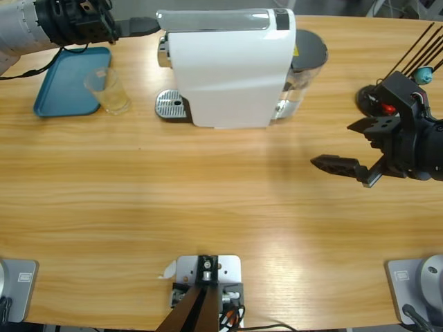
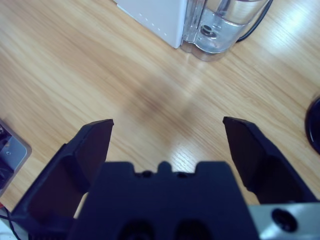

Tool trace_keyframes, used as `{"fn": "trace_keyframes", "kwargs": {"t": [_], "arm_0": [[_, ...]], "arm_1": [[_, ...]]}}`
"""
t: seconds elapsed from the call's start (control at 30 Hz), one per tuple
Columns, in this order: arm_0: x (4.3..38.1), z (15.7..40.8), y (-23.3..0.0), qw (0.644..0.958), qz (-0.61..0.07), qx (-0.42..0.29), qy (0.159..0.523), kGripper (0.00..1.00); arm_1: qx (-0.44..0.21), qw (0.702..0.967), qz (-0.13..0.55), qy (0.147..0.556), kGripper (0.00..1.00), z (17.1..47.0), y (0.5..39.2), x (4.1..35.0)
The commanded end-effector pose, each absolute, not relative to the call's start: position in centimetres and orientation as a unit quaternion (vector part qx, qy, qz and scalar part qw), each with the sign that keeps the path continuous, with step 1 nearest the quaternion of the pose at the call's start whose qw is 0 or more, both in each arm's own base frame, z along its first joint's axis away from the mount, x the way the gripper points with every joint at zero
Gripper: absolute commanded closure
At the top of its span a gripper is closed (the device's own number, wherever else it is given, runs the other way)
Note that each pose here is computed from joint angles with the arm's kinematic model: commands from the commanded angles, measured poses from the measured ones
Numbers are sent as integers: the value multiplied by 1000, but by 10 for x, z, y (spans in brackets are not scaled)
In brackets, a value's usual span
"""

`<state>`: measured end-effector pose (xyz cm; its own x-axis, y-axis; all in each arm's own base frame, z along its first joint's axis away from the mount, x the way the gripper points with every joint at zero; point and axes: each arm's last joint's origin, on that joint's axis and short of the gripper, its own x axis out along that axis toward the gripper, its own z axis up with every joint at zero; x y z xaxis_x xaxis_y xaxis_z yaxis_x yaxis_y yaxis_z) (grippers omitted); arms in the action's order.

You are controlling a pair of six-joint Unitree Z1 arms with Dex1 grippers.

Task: Pour coffee

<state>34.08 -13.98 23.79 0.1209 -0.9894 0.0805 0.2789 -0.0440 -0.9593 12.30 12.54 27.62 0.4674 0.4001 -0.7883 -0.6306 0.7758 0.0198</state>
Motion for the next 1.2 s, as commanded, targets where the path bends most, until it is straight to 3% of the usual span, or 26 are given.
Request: {"fn": "trace_keyframes", "kwargs": {"t": [0.03,0.27,0.47,0.53,0.57,0.63,0.7,0.77,0.83,0.9,0.93,1.1,1.13,1.2], "arm_0": [[341,280,-143,591,-582,-459,319,446],[338,296,-144,587,-589,-461,310,446],[334,292,-143,589,-592,-453,311,447],[325,295,-142,594,-602,-438,304,482],[319,299,-140,601,-608,-427,293,548],[307,316,-136,614,-623,-407,262,627],[300,342,-133,626,-629,-406,221,639],[294,389,-134,627,-639,-407,180,639],[287,448,-143,616,-659,-399,165,638],[286,487,-154,605,-668,-395,177,638],[288,492,-157,602,-667,-395,192,638],[306,421,-166,605,-584,-435,323,675],[308,414,-166,612,-563,-442,336,726],[313,410,-165,631,-524,-463,336,727]], "arm_1": [[-140,847,298,418,23,274,122,119],[-139,847,299,416,23,274,122,118],[-139,847,299,416,23,274,122,118],[-139,847,299,417,23,274,122,118],[-140,847,299,417,23,273,122,118],[-140,846,299,418,23,273,122,119],[-140,846,299,419,23,273,123,119],[-141,845,299,420,23,272,124,120],[-142,845,298,421,23,272,124,121],[-142,844,298,422,23,272,125,121],[-142,844,298,422,23,272,125,121],[-142,845,298,421,23,272,124,120],[-142,845,298,421,23,272,124,120],[-142,845,297,422,23,272,124,121]]}}
